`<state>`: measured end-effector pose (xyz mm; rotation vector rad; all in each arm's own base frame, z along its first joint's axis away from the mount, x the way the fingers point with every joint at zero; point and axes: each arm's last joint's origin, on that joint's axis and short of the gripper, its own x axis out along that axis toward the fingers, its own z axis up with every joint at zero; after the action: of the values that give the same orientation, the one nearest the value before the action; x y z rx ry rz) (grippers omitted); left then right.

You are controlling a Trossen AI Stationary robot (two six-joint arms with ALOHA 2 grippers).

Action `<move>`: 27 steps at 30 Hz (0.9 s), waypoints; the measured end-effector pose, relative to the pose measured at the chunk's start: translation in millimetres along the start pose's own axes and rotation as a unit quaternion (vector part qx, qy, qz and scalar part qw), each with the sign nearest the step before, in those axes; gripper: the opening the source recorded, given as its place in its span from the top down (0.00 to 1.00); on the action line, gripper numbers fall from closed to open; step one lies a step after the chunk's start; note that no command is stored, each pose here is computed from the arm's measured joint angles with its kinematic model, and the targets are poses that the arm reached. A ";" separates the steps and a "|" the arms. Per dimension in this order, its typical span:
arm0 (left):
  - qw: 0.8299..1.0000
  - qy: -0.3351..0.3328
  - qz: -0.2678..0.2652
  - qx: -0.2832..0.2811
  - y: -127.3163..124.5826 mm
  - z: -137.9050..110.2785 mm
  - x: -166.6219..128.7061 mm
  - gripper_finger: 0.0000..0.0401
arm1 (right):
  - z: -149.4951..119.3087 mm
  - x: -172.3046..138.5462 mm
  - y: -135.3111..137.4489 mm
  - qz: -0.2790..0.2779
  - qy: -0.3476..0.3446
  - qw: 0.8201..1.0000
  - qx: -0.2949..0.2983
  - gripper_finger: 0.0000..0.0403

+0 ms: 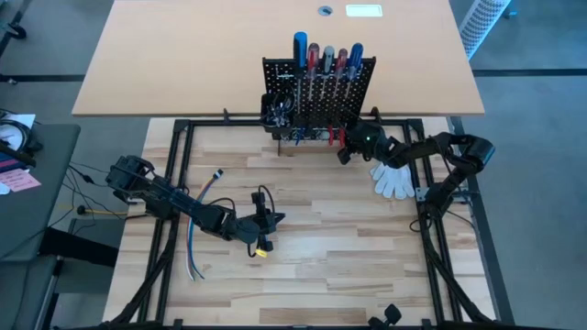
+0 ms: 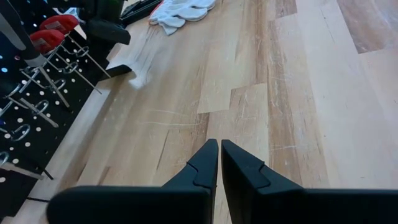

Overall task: Hang tools onto peg board
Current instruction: Adjust the black pegboard on the table, then return to Home Position

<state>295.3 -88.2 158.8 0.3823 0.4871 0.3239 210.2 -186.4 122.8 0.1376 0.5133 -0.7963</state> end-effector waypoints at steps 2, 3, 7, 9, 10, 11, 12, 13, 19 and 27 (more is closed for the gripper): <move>1.000 0.000 0.000 0.000 0.0 0.0 0.0 0.96 | 0.7 0.0 0.0 0.000 -0.004 1.000 -0.002 0.98; 1.000 0.000 0.000 0.000 0.0 0.0 0.0 0.96 | 0.9 0.0 0.0 0.001 -0.004 1.000 -0.002 0.98; 1.000 0.000 0.000 0.000 0.0 0.0 0.0 0.96 | 0.9 0.0 -0.3 0.001 -0.005 1.000 -0.008 0.98; 1.000 0.000 0.000 0.000 0.0 0.0 0.0 0.96 | 0.7 0.0 0.2 0.002 -0.004 1.000 -0.010 0.98; 1.000 0.000 0.000 0.000 0.0 0.0 0.0 0.96 | 0.9 -0.7 0.1 0.002 -0.001 1.000 -0.009 0.98; 1.000 0.000 0.000 0.000 0.0 0.0 0.0 0.96 | 1.5 -2.4 -0.3 0.001 0.003 1.000 -0.003 0.98; 1.000 0.000 0.000 0.000 0.0 0.0 0.0 0.96 | 2.2 -4.6 -0.9 0.000 0.009 1.000 0.001 0.98; 1.000 0.000 0.000 0.000 -0.1 0.0 -0.1 0.96 | 3.2 -7.2 -1.4 -0.001 0.015 1.000 0.004 0.98; 1.000 0.000 0.000 0.000 -0.2 0.2 -0.1 0.96 | 10.5 -33.1 -8.5 -0.008 0.062 0.998 0.011 0.98; 1.000 -0.014 0.002 0.003 0.1 3.5 -0.3 0.96 | 20.8 -88.5 17.1 0.049 0.095 0.994 -0.010 0.98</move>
<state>296.8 -89.2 161.9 0.3940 0.4595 0.3194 178.7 -123.6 182.9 0.2210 0.6895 -0.6857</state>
